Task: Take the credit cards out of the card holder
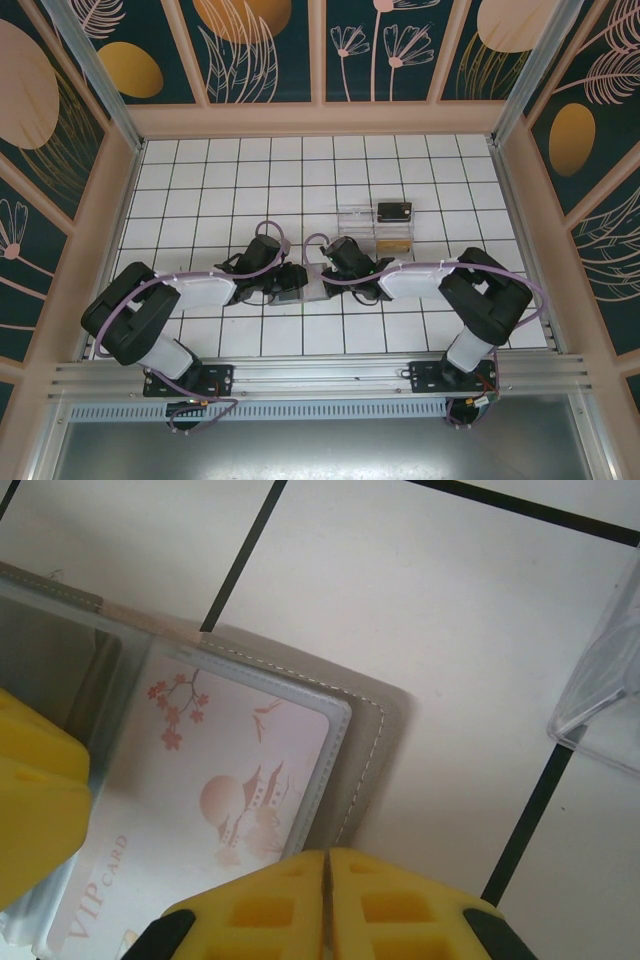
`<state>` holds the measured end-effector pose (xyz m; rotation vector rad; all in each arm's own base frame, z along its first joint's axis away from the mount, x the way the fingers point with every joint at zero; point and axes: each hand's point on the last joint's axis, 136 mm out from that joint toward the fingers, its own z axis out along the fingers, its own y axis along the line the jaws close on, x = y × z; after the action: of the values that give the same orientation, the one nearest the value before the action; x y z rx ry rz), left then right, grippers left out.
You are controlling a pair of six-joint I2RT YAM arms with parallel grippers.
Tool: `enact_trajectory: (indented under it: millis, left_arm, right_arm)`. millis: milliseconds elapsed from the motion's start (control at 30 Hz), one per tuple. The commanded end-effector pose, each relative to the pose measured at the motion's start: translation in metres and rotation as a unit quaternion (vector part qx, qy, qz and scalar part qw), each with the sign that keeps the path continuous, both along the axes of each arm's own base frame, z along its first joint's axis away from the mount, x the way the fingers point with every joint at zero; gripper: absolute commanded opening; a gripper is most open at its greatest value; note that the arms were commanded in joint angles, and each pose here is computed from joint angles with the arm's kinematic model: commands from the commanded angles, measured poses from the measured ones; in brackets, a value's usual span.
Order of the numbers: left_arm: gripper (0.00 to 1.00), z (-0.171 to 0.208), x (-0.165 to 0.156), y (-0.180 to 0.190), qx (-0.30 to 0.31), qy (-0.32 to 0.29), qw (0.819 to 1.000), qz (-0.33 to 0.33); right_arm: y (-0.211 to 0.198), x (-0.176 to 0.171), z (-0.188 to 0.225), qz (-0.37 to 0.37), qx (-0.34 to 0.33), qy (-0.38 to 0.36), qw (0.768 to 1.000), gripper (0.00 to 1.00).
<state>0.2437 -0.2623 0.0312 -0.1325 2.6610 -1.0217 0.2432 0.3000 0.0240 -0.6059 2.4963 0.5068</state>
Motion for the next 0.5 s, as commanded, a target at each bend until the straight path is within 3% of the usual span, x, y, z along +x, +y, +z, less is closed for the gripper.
enact_trajectory:
  millis: [0, 467]
  left_arm:
    - [0.30, -0.009, -0.004, 0.013, 0.035, 0.012, 0.999, 0.007]
    - [0.30, -0.015, -0.006, 0.013, 0.040, 0.019, 0.999, 0.004]
  right_arm:
    - [0.005, 0.003, 0.016, 0.004, 0.003, -0.014, 1.000, 0.12]
    - [0.015, 0.000, 0.028, 0.015, 0.028, -0.024, 0.999, 0.12]
